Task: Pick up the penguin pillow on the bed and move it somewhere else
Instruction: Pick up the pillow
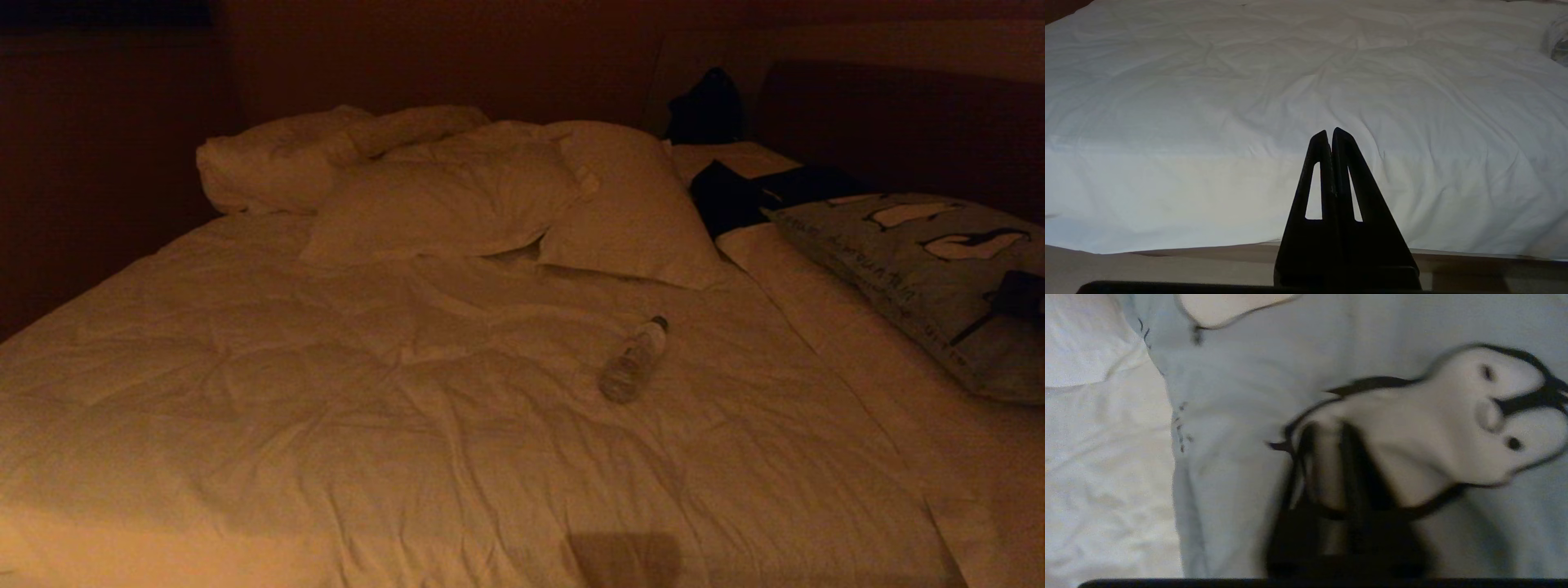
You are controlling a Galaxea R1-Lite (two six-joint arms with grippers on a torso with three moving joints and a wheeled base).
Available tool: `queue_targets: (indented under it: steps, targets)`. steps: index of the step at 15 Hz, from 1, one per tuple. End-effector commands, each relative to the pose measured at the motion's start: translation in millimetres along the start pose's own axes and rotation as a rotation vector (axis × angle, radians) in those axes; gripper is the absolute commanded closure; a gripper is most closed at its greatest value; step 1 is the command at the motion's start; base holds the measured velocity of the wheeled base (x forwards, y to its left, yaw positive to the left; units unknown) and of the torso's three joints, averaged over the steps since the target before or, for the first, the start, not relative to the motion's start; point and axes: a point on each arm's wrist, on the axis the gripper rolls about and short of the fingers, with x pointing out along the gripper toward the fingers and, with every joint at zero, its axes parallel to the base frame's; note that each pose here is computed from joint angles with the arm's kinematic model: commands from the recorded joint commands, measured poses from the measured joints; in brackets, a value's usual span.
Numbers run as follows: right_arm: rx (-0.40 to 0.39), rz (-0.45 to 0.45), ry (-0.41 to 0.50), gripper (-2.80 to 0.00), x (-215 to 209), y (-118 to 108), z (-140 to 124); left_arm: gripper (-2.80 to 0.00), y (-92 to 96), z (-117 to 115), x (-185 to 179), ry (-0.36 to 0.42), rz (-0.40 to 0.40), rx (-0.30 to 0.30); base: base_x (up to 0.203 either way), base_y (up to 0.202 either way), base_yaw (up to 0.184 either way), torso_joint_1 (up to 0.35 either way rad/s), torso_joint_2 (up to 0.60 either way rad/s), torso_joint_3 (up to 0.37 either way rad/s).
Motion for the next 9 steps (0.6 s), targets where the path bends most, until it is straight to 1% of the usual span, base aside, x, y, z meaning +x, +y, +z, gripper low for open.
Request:
queue_targets:
  steps: [1,3,7,9]
  targets:
    - [-0.002,0.0,-0.009,-2.8,-1,1,3,0.0,0.0,0,0,-0.001,0.001,0.0,0.0,0.0,0.0,0.0,0.0,0.0]
    - [-0.004,-0.005,-0.034,-2.8,-10,2,10,0.0,0.0,0,0,0.0,0.0,0.0,0.0,0.0,0.0,0.0,0.0,0.0]
    - [-0.011,0.009,-0.114,-2.8,-48,10,31,0.0,0.0,0,0,0.0,0.001,-0.001,0.0,0.0,0.0,0.0,0.0,0.0]
    - [-0.013,0.012,-0.139,-2.8,-59,11,37,0.0,0.0,0,0,0.0,0.001,0.001,0.0,0.0,0.0,0.0,0.0,0.0]
